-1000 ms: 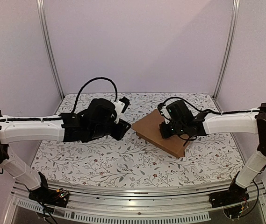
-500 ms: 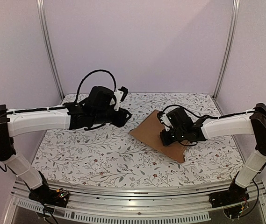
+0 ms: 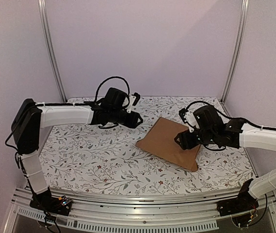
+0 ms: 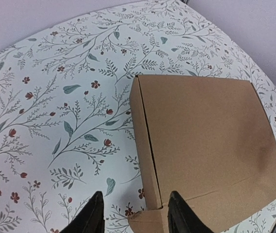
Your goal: Fold the paper box
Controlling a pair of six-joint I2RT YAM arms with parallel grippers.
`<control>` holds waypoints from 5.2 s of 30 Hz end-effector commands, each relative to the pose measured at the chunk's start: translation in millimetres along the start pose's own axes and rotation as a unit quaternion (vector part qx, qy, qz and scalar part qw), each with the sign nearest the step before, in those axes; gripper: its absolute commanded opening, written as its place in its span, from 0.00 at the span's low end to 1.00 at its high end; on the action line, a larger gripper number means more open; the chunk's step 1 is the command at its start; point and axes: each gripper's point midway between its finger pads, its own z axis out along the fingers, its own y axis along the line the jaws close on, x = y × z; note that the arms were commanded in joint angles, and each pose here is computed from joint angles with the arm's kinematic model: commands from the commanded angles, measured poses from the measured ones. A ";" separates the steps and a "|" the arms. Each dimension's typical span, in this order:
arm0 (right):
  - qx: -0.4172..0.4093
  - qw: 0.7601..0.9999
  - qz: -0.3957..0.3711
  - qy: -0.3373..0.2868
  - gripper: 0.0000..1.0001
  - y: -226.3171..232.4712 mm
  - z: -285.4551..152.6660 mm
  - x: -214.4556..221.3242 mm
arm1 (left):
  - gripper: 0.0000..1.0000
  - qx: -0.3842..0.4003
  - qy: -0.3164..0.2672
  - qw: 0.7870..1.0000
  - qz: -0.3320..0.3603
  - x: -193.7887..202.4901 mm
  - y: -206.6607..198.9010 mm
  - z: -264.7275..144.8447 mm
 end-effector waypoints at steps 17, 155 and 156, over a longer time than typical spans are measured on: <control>0.149 0.964 0.219 -0.027 0.99 -88.8 -61.6 64.1 | 0.43 0.247 0.075 0.957 -0.134 24.3 -5.0 82.0; -0.045 0.928 0.338 0.149 0.00 -58.9 48.2 174.5 | 1.00 0.168 0.134 0.886 -0.412 188.6 5.4 -17.0; -0.045 0.928 0.337 0.149 0.00 -59.1 48.1 174.4 | 1.00 0.169 0.135 0.885 -0.411 187.8 4.9 -16.8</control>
